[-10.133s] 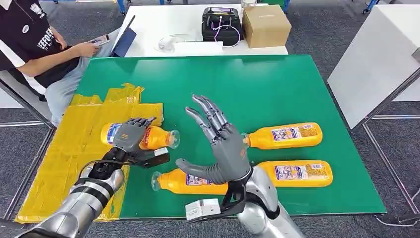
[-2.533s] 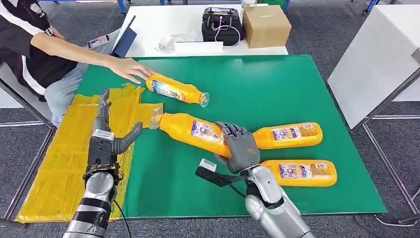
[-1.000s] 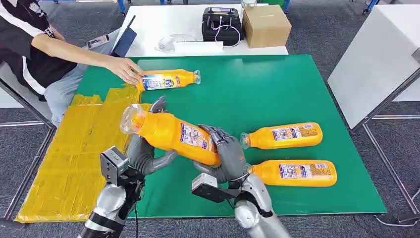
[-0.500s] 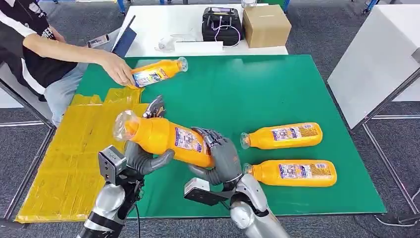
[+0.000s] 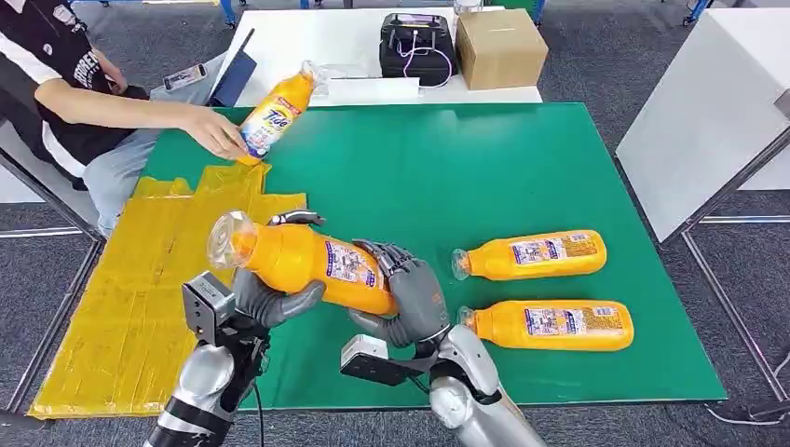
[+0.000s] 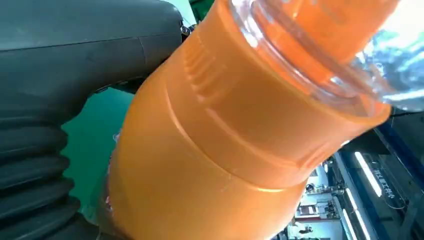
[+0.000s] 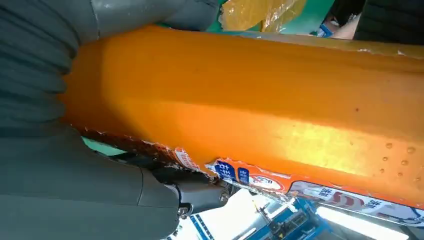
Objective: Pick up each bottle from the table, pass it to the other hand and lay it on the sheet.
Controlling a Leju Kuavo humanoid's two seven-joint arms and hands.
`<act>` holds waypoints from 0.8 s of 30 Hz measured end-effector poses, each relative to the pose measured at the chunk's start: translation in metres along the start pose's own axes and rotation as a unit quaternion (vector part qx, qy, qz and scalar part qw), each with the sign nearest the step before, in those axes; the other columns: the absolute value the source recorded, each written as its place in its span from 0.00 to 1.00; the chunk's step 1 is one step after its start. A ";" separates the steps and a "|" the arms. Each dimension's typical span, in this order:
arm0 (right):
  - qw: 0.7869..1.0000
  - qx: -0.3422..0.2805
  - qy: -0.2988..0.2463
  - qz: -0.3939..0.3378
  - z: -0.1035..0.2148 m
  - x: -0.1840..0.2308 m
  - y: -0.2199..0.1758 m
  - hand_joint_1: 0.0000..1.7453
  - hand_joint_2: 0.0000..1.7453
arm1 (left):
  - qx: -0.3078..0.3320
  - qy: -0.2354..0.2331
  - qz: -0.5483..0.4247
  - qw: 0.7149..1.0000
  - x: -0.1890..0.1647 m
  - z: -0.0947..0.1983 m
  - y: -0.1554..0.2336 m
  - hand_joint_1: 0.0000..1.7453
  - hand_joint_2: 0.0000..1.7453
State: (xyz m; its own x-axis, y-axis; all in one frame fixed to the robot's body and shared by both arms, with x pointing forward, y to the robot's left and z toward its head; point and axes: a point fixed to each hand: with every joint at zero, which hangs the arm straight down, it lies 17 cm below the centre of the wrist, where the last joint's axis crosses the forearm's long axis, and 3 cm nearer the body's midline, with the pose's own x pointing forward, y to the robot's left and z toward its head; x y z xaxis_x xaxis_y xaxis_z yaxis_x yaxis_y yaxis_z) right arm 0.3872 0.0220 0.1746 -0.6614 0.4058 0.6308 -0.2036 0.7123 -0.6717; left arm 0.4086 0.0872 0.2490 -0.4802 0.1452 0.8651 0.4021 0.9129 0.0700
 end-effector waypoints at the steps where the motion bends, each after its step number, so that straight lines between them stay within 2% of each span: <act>1: 1.000 0.001 0.000 0.000 0.000 0.000 0.001 1.00 1.00 | 0.001 0.000 0.000 1.000 0.000 0.000 0.001 1.00 1.00; 14: 1.000 0.001 0.000 -0.001 0.000 0.001 0.002 1.00 1.00 | 0.006 0.002 -0.002 1.000 -0.002 0.000 0.003 1.00 1.00; 15: 1.000 0.001 0.000 -0.001 0.000 0.001 0.002 0.95 1.00 | 0.006 0.002 -0.002 1.000 -0.002 0.000 0.003 1.00 1.00; 16: 1.000 0.001 0.000 -0.001 0.000 0.001 0.001 0.85 1.00 | 0.007 0.002 -0.003 1.000 -0.002 0.000 0.003 1.00 1.00; 18: 1.000 -0.003 0.000 0.001 0.000 0.000 0.000 0.88 1.00 | 0.008 0.002 -0.002 1.000 -0.002 0.000 0.004 1.00 1.00; 19: 1.000 -0.004 0.000 0.001 0.000 0.000 0.000 1.00 1.00 | 0.008 0.002 -0.002 1.000 -0.002 0.000 0.004 1.00 1.00; 23: 1.000 -0.009 0.000 0.003 0.000 0.000 -0.002 1.00 1.00 | 0.010 0.001 -0.003 1.000 -0.002 0.000 0.004 1.00 1.00; 24: 1.000 -0.009 0.001 0.003 0.000 0.000 -0.003 0.83 1.00 | 0.010 0.001 -0.003 1.000 -0.002 0.000 0.005 1.00 1.00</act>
State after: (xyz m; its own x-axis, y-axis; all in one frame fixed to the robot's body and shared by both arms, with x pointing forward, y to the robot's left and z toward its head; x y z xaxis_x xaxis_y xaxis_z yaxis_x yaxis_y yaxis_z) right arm 0.3881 0.0201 0.1763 -0.6615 0.4102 0.6278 -0.1871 0.7203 -0.6679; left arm 0.4115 0.0909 0.2482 -0.4804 0.1389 0.8660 0.3838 0.9211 0.0652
